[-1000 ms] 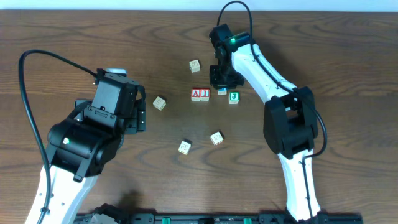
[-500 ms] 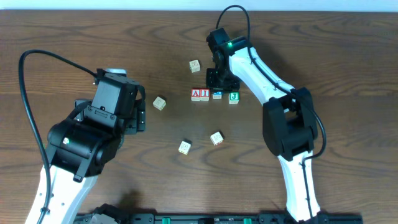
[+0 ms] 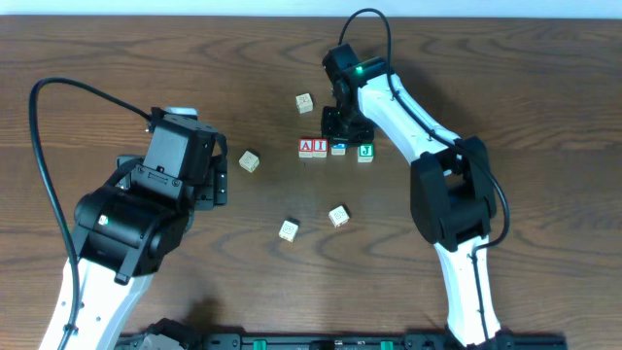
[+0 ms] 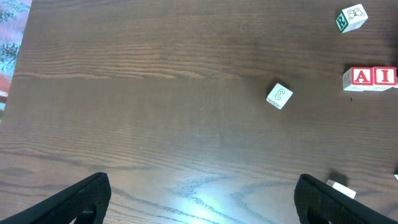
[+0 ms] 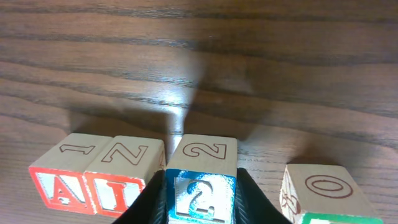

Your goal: Spell out Ai2

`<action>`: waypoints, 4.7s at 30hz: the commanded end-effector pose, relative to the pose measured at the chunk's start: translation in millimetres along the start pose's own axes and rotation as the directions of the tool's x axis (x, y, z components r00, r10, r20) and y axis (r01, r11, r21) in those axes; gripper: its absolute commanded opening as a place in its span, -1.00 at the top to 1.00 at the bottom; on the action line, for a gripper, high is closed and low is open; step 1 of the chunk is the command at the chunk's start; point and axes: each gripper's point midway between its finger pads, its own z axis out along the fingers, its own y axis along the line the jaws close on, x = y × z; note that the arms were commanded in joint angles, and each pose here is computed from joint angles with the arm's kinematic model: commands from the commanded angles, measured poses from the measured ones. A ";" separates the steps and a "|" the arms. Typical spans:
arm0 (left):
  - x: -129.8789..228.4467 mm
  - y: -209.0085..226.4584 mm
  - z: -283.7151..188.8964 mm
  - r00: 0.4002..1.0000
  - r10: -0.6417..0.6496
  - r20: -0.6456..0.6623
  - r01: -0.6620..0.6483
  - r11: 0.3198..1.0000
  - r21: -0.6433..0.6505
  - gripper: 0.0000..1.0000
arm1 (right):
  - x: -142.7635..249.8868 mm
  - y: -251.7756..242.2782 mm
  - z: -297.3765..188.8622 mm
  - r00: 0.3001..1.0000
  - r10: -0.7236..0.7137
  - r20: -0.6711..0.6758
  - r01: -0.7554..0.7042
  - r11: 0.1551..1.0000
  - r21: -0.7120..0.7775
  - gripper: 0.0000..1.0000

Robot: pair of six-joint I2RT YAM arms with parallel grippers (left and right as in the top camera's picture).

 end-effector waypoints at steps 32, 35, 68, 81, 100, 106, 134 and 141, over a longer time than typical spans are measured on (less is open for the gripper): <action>-4.2 5.6 -6.5 1.000 -0.020 0.024 0.020 1.000 -0.012 -0.91 | -22.6 -0.9 -74.5 0.980 0.012 0.198 -0.008 1.000 -0.021 0.09; -4.2 5.4 -6.5 1.000 -0.020 0.024 0.020 1.000 -0.011 -0.91 | -25.8 -13.2 -102.9 0.966 0.024 0.259 -0.028 1.000 0.008 0.26; 5.0 9.0 -43.2 0.992 -0.066 0.106 0.055 0.993 0.104 -0.91 | 78.7 -58.1 -153.8 0.876 -0.132 0.463 0.104 0.991 0.085 -0.56; 4.7 10.2 -43.0 0.992 -0.066 0.108 0.056 0.994 0.097 -0.91 | 34.9 -45.2 -88.0 0.908 0.038 0.417 -0.024 0.999 -0.039 0.38; 4.1 4.9 -31.7 0.997 -0.047 0.069 0.041 0.996 0.084 -0.91 | 6.6 -30.7 -61.1 0.925 0.085 0.371 -0.047 0.993 -0.112 0.92; 3.8 4.7 -31.5 0.997 -0.047 0.069 0.041 0.996 0.084 -0.91 | -0.1 -28.5 -58.2 0.917 0.094 0.388 -0.050 0.991 -0.122 0.97; 2.1 8.3 -31.4 0.996 -0.049 0.078 0.044 0.997 0.063 -0.91 | -12.0 -32.2 -22.5 0.918 0.090 0.387 -0.061 0.994 -0.086 0.96; 1.1 8.1 -31.4 0.995 -0.051 0.082 0.046 0.997 0.064 -0.91 | -12.1 -33.2 -22.4 0.916 0.089 0.390 -0.063 0.995 -0.079 0.97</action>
